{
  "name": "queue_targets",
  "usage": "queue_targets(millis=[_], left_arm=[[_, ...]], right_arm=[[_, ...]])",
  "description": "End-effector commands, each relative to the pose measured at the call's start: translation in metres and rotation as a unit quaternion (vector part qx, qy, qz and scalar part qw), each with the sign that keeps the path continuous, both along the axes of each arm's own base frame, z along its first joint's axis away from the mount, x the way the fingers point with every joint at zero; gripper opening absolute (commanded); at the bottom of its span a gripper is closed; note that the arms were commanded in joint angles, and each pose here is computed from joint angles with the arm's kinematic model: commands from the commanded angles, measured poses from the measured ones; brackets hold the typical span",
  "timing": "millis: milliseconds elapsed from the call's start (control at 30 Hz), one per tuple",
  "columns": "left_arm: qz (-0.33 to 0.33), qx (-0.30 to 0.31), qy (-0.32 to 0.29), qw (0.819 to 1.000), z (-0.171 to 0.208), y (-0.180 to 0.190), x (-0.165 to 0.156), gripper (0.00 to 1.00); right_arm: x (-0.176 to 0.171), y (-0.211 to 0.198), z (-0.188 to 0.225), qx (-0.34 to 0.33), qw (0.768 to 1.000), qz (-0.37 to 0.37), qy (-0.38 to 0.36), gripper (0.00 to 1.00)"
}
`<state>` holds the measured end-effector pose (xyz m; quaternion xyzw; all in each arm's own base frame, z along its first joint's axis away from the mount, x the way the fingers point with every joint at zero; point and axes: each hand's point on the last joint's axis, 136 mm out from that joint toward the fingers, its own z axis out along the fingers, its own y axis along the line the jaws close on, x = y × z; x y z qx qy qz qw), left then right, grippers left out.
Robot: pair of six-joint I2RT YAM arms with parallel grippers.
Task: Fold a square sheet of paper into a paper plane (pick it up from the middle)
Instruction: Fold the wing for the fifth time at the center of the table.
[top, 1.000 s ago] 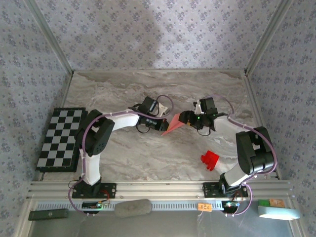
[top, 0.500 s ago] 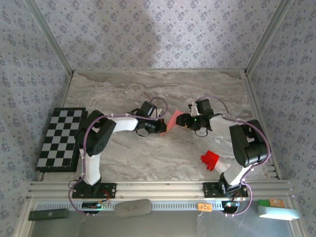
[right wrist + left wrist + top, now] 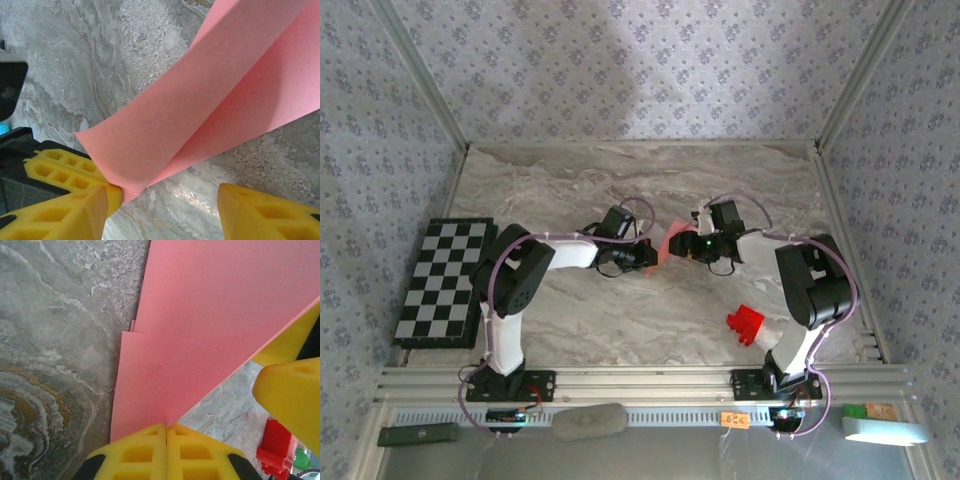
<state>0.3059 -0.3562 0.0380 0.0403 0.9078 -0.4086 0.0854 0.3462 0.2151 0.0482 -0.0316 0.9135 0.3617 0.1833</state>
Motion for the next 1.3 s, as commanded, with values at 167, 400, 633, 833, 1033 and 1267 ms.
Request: queue_targets(millis=[167, 400, 633, 833, 1033, 1267], left_arm=[[-0.007, -0.028, -0.003, 1.000, 0.022, -0.011, 0.008, 0.01], [-0.004, -0.036, 0.009, 0.999, 0.021, -0.013, 0.010, 0.03], [0.004, -0.050, 0.033, 0.998, 0.018, -0.016, 0.010, 0.03], [0.021, -0.058, 0.054, 0.997, 0.015, -0.014, 0.010, 0.03], [0.033, -0.072, 0.066, 0.995, 0.016, -0.015, 0.011, 0.03], [0.036, -0.067, 0.071, 0.995, 0.012, -0.014, 0.011, 0.03]], right_arm=[[0.012, 0.006, 0.000, 0.011, 1.000, -0.001, -0.009, 0.62], [0.016, 0.007, -0.007, 0.014, 1.000, -0.014, 0.005, 0.62], [0.019, 0.007, -0.010, 0.019, 0.999, -0.023, 0.012, 0.62], [0.020, -0.002, 0.013, 0.039, 0.998, -0.041, -0.029, 0.62], [0.018, -0.004, 0.021, 0.052, 0.997, -0.038, -0.048, 0.62], [0.023, 0.004, 0.020, 0.062, 0.996, -0.026, -0.050, 0.60]])
